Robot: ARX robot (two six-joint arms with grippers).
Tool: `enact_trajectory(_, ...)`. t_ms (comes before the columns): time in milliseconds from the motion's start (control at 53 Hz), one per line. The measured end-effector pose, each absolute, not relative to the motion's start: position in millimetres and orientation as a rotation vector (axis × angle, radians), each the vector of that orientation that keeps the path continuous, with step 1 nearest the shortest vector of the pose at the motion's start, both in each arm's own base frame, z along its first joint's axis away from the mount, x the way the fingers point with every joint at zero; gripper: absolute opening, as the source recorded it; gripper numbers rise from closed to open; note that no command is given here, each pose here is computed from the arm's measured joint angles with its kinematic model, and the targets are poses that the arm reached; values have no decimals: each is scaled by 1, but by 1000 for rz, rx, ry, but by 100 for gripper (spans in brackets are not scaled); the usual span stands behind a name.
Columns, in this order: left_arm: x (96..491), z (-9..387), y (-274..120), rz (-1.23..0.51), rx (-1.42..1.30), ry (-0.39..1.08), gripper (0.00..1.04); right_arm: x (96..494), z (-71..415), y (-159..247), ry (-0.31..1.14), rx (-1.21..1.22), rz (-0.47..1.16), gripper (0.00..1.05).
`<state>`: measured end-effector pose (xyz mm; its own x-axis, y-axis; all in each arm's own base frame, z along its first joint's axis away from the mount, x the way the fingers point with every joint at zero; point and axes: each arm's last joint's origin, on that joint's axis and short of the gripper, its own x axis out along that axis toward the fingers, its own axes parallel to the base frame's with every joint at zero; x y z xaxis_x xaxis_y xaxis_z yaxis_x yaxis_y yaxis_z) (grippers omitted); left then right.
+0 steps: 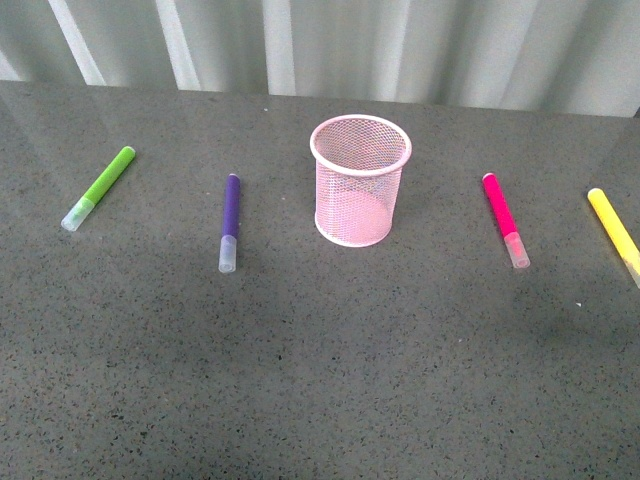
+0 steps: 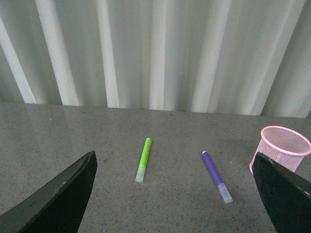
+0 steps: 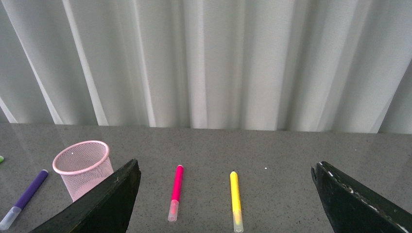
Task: Insert purple and pink pens into pink cup
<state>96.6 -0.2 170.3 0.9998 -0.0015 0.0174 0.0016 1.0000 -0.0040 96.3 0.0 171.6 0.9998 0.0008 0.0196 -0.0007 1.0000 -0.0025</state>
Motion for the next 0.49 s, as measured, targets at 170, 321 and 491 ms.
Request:
enact_trajectory(170, 97, 170, 0, -2, -4, -17, 98, 96, 172, 0, -19, -2, 1, 98)
enact_trajectory(321, 97, 170, 0, -2, -4, -17, 98, 96, 172, 0, -20, -2, 1, 98)
enact_trajectory(491, 97, 170, 0, -2, -4, -17, 98, 96, 172, 0, -19, -2, 1, 98)
